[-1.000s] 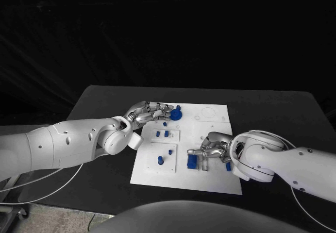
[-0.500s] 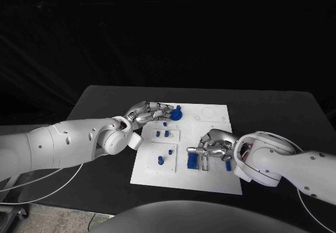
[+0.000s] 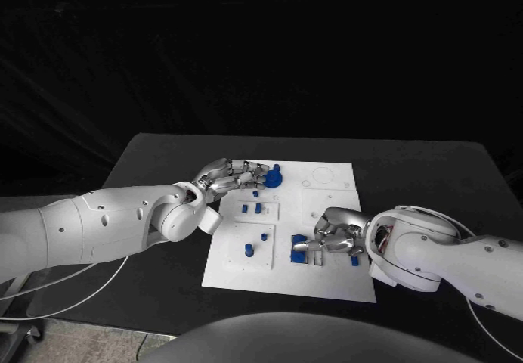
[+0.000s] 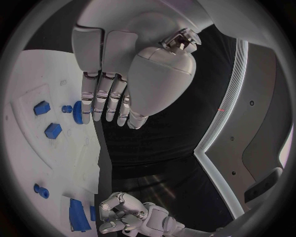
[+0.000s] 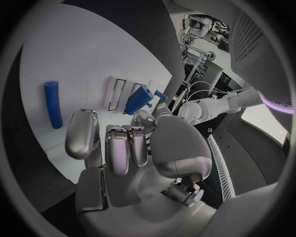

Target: Assemble the parts on the task board

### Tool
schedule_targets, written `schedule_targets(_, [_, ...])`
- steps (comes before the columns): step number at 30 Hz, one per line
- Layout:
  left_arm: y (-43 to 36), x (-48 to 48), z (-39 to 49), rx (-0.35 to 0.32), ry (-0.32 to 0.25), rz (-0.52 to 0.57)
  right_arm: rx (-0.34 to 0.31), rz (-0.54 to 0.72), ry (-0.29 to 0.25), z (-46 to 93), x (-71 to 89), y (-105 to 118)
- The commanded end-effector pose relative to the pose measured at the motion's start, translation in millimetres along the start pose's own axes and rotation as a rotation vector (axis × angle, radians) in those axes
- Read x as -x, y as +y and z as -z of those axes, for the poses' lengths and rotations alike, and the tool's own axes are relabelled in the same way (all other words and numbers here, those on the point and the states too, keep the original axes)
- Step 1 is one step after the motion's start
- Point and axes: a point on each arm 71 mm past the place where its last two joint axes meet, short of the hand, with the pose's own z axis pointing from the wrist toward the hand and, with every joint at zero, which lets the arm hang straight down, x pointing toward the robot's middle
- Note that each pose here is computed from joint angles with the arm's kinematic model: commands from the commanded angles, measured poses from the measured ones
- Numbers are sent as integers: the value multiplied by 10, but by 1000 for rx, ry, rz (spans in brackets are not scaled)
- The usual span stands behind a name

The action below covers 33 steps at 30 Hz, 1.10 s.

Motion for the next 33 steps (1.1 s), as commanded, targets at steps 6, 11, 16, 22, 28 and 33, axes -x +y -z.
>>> schedule_targets(6, [5, -16, 7, -3, 22, 14, -16, 89, 53, -28, -79, 5])
schedule_targets(11, [11, -10, 14, -1, 21, 14, -16, 87, 51, -42, -95, 2])
schedule_targets(16, [26, -19, 15, 1, 23, 16, -9, 83, 42, -50, -92, 1])
schedule_targets(22, [38, -26, 16, 3, 24, 18, -4, 80, 36, -54, -86, -3])
schedule_targets(28, [45, -26, 17, 6, 24, 19, -5, 80, 36, -58, -82, -14])
schedule_targets(33, [48, -29, 17, 7, 25, 19, -5, 84, 45, -60, -88, -14])
